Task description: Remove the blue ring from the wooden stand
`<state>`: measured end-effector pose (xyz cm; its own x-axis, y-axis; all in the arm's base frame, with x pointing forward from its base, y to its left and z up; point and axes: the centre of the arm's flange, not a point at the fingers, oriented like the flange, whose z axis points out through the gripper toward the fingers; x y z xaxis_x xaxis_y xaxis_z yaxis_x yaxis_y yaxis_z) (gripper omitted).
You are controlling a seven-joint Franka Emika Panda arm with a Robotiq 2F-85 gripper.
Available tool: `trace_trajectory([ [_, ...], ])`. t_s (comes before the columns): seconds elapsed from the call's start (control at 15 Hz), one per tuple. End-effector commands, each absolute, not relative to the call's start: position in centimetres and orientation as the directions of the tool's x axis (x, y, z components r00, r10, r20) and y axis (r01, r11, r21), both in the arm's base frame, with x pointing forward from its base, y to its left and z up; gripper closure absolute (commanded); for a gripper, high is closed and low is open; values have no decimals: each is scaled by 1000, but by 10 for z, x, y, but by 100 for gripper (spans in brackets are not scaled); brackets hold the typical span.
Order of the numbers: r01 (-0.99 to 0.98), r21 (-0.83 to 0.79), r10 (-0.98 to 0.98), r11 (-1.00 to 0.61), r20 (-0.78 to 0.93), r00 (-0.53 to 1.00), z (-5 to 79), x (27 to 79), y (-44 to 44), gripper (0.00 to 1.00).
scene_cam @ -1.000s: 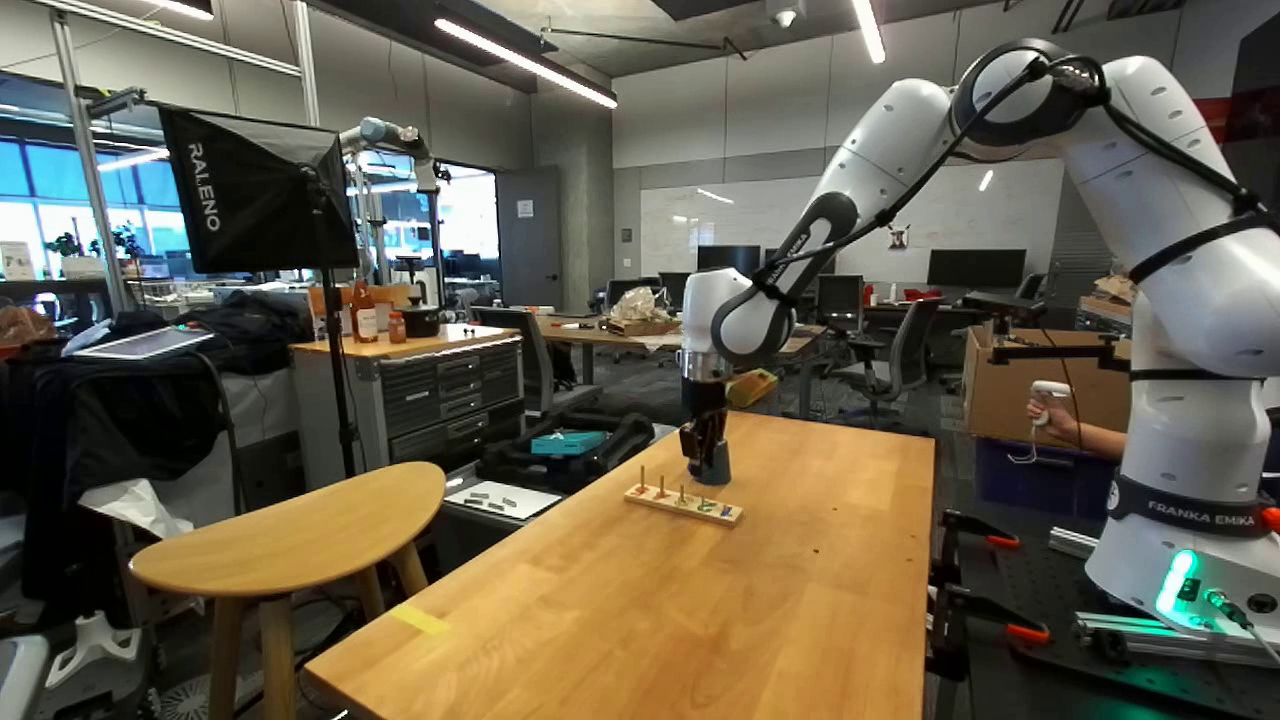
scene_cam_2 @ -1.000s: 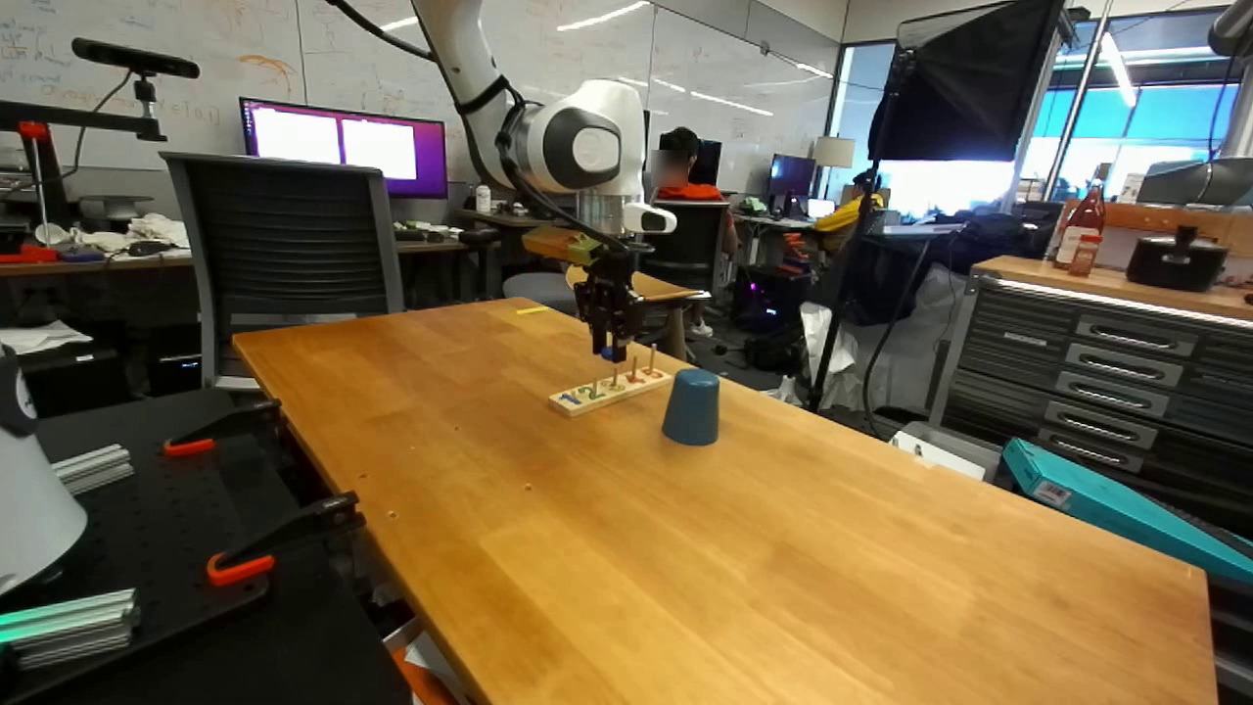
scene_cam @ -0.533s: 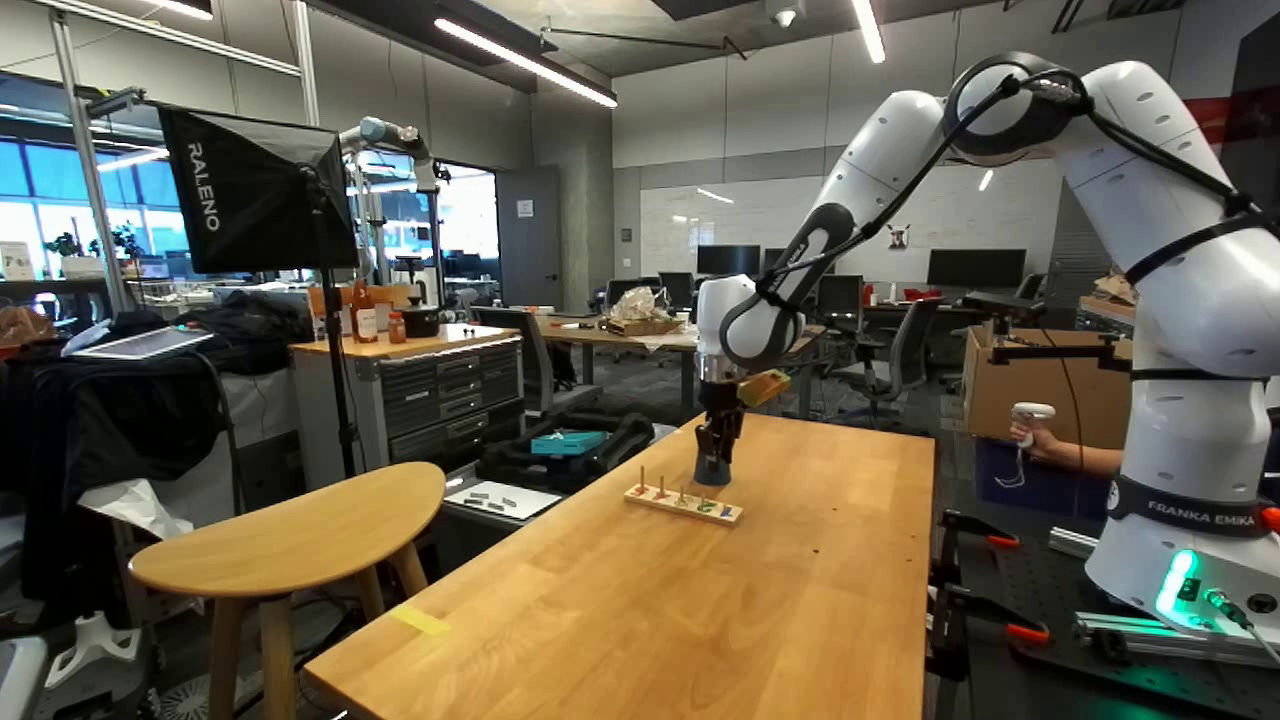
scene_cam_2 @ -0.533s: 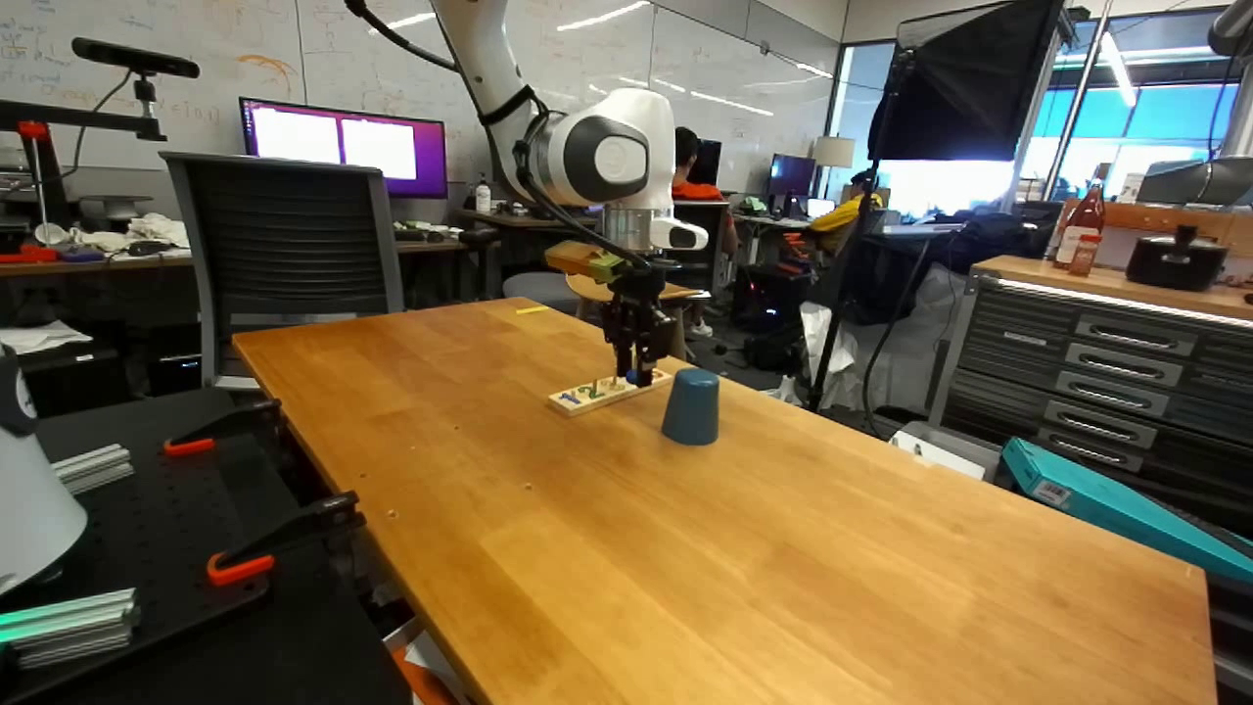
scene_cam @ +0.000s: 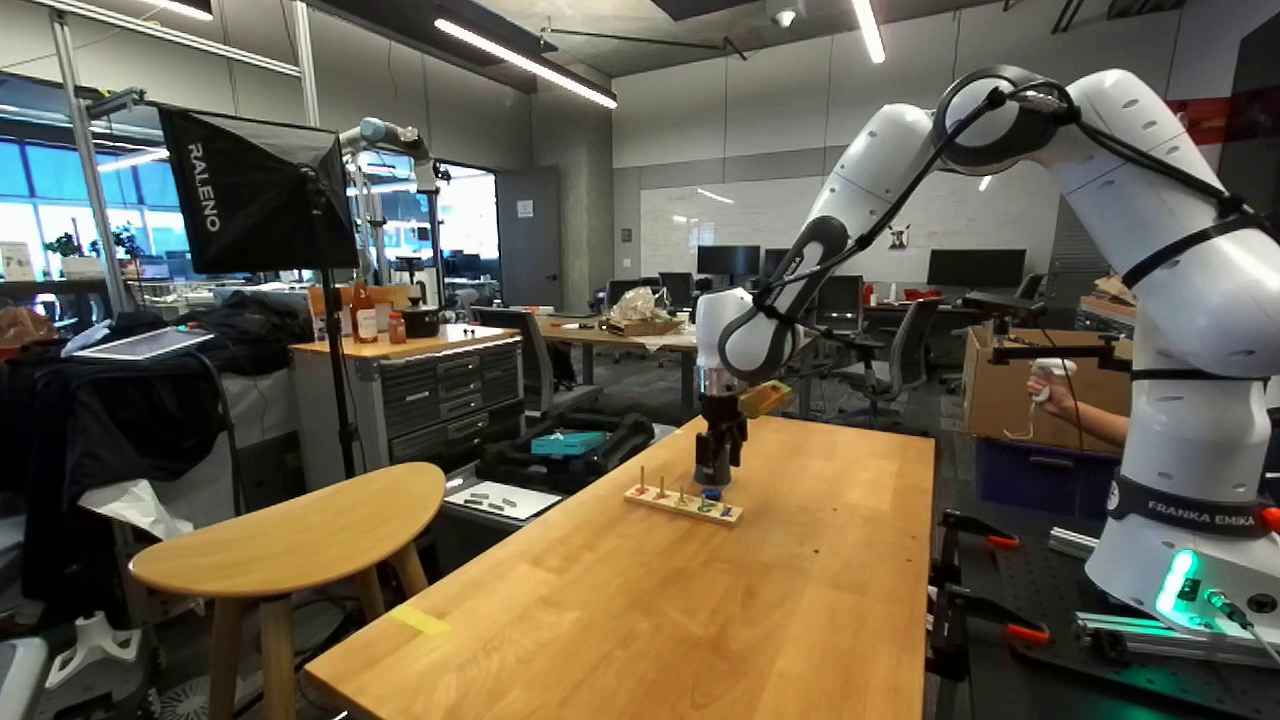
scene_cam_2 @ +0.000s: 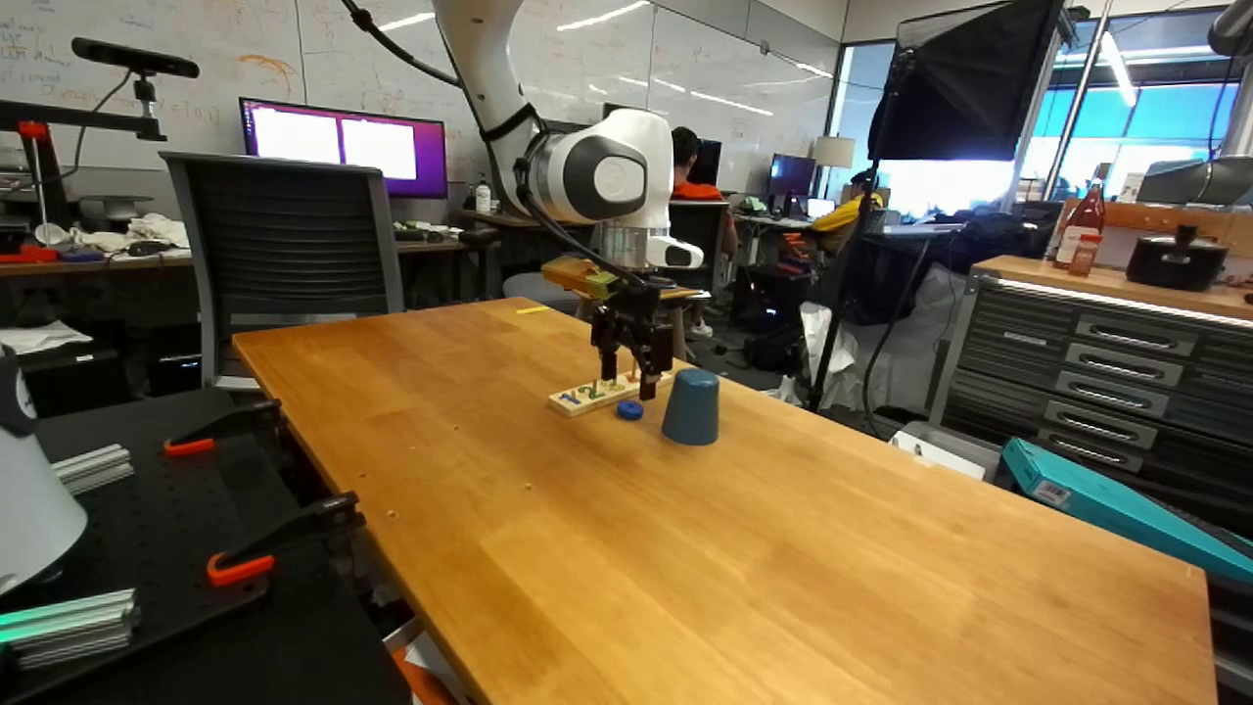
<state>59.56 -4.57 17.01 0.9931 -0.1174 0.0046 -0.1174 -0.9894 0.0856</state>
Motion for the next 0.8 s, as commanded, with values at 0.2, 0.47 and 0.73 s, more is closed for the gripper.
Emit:
trace_trajectory([
  [0.2,-40,38,-39,-998,37,999,270,593,2,0],
  [0.47,-12,37,-10,-999,57,998,340,586,22,0],
  [0.73,-23,57,-19,-998,64,998,343,592,23,0],
])
